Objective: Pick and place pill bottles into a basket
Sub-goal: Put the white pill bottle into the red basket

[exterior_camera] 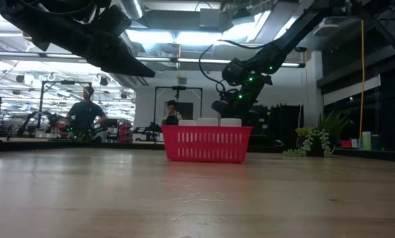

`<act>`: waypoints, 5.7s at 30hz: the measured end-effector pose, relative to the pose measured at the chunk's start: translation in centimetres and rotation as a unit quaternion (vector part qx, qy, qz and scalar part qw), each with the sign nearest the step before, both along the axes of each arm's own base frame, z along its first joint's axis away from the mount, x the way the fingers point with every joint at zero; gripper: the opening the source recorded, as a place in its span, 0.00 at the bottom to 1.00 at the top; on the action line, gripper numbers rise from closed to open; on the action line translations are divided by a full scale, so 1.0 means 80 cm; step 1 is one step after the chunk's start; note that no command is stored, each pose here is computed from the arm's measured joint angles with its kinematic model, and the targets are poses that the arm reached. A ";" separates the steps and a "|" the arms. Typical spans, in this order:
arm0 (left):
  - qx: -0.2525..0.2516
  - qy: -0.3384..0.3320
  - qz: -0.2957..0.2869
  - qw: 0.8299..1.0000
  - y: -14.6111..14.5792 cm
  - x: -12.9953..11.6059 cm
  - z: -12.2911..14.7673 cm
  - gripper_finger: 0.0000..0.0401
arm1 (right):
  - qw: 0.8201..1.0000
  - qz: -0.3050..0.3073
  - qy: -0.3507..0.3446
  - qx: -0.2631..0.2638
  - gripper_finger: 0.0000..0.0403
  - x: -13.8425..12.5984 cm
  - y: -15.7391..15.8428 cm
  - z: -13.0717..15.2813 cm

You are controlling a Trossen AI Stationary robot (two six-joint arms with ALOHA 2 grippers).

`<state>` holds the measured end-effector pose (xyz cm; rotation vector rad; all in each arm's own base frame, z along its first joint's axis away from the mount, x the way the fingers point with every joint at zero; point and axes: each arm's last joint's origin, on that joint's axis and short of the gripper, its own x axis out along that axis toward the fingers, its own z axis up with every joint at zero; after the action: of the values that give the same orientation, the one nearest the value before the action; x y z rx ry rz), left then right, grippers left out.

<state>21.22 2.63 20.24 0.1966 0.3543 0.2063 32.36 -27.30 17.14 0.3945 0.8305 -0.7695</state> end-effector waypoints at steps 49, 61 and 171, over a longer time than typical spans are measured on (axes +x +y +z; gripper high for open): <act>0.000 0.003 0.000 1.000 0.000 0.000 -0.001 0.07 | 0.998 0.059 0.025 -0.018 0.37 0.003 0.005 0.001; -0.005 0.005 0.002 1.000 0.000 0.000 -0.001 0.06 | 0.985 0.167 0.027 -0.031 0.37 0.026 0.056 0.029; -0.070 0.012 -0.044 0.997 -0.008 -0.001 -0.005 0.02 | 0.899 0.423 -0.035 -0.106 0.37 0.081 0.386 0.072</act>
<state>21.10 1.99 19.88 0.0766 0.3809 0.0913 38.82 3.61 22.90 -0.1497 0.7443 -0.0229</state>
